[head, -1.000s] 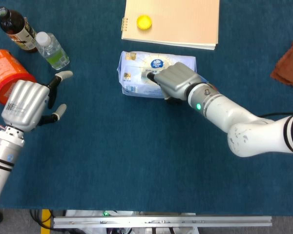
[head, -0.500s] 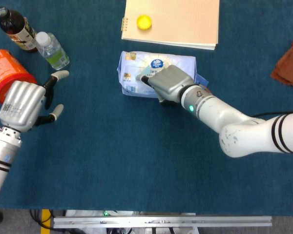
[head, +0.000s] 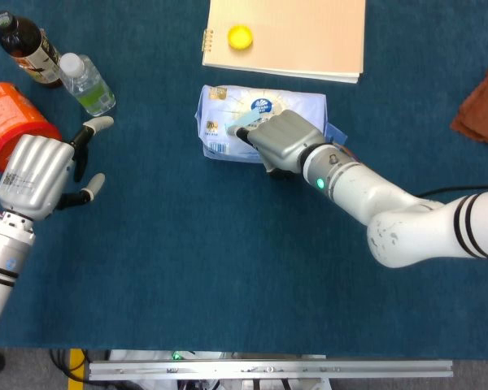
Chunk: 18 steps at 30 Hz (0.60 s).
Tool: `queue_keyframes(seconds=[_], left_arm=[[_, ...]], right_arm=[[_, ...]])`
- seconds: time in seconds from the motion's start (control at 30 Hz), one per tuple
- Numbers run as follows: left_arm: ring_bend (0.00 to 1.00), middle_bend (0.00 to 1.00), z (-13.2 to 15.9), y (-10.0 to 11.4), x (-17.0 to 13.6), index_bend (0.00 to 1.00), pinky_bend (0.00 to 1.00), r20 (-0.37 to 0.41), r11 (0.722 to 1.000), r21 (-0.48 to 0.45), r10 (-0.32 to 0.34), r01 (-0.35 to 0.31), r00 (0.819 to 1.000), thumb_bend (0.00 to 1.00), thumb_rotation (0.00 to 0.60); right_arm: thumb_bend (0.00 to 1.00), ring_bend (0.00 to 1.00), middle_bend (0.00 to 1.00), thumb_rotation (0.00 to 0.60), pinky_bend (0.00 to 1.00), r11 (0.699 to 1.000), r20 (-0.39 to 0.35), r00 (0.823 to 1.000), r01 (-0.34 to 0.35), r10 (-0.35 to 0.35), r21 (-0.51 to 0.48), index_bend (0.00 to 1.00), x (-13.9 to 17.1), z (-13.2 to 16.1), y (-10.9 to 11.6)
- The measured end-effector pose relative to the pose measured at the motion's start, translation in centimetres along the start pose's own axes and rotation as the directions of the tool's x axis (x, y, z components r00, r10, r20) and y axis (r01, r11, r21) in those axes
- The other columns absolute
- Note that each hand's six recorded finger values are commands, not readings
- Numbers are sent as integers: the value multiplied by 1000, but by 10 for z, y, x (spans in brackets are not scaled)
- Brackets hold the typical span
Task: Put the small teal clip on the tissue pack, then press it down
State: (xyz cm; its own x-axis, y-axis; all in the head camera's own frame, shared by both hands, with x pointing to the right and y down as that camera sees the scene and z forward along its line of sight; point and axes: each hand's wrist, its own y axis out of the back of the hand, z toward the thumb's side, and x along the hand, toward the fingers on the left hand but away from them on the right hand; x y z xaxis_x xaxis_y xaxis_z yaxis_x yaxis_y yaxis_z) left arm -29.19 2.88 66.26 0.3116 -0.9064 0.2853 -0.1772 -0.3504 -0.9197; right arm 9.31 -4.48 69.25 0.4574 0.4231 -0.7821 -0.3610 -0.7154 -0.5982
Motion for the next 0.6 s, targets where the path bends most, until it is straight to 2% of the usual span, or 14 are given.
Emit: queue_keyframes(seconds=[0.37,0.6], left_arm=[[730,721,-1,0,-1,178,794,-7,1000,1,0,0,1000,316,600],[730,721,-3,-1,-3,178,793,-10,1000,-1,-2,2,1000,316,600]], right_arm=[[1000,1000,1000,600,1000,1000,8,1000,-14,14,0,41,-4,-2,-4],[1000,1000,1000,600,1000,1000,-9,1000,6,-6,-20,49,0,2,2]])
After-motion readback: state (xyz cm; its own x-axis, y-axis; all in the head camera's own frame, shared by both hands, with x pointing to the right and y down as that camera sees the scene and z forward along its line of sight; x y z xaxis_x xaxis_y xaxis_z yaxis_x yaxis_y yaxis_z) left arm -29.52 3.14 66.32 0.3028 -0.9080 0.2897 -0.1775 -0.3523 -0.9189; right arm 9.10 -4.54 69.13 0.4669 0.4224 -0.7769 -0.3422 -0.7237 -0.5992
